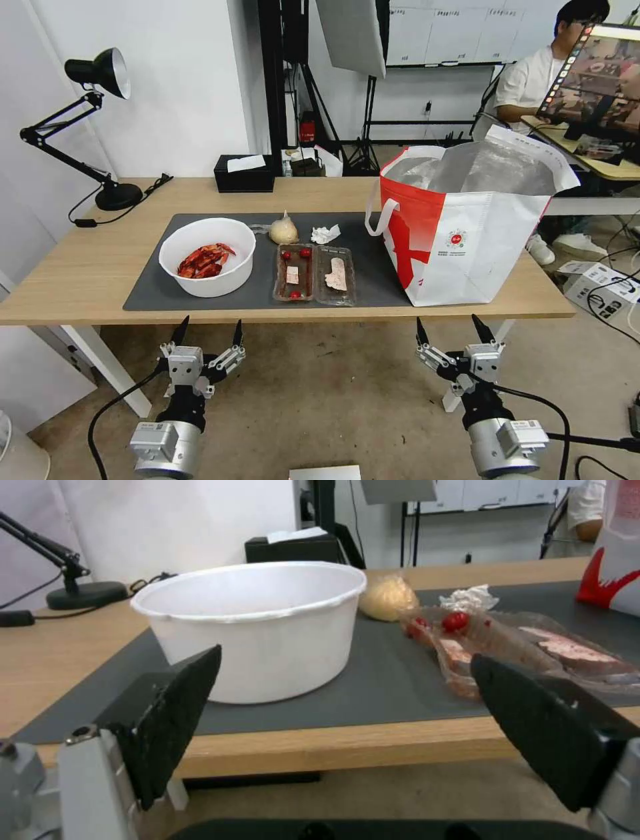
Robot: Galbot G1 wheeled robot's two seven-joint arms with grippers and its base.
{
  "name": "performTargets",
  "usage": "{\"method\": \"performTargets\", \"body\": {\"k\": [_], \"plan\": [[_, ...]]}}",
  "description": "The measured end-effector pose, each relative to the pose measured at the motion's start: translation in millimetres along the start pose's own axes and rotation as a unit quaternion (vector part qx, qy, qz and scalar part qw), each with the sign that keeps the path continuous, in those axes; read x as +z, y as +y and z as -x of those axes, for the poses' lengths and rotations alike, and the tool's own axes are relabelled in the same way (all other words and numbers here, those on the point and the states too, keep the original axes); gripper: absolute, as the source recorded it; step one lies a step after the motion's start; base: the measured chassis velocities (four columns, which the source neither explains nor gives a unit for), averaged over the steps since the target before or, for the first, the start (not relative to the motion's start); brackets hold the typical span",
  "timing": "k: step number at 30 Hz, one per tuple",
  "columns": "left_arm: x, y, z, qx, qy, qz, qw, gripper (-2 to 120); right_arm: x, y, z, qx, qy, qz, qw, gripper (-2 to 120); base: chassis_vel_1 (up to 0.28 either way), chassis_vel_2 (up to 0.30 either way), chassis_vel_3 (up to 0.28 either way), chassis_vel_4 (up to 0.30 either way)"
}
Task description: Pick up the trash from the table and place it into the takeout bag.
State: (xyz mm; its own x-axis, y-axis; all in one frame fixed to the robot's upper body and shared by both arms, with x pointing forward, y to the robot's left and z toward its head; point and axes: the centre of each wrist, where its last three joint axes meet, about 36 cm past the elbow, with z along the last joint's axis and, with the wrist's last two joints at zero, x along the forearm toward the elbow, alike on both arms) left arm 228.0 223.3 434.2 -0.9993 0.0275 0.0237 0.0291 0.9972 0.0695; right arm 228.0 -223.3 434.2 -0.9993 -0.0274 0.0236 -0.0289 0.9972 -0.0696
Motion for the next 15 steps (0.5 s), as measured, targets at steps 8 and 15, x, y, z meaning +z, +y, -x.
{"method": "performTargets", "body": {"k": [8, 15], "plan": [[0.0, 0.0, 0.0, 0.0, 0.0, 0.0, 1.0, 100, 0.0, 0.0, 0.0, 0.0, 0.0, 0.0, 1.0, 100, 0.0, 0.0, 0.0, 0.0], [0.0, 0.0, 0.0, 0.0, 0.0, 0.0, 1.0, 100, 0.0, 0.0, 0.0, 0.0, 0.0, 0.0, 1.0, 100, 0.0, 0.0, 0.0, 0.0]]}}
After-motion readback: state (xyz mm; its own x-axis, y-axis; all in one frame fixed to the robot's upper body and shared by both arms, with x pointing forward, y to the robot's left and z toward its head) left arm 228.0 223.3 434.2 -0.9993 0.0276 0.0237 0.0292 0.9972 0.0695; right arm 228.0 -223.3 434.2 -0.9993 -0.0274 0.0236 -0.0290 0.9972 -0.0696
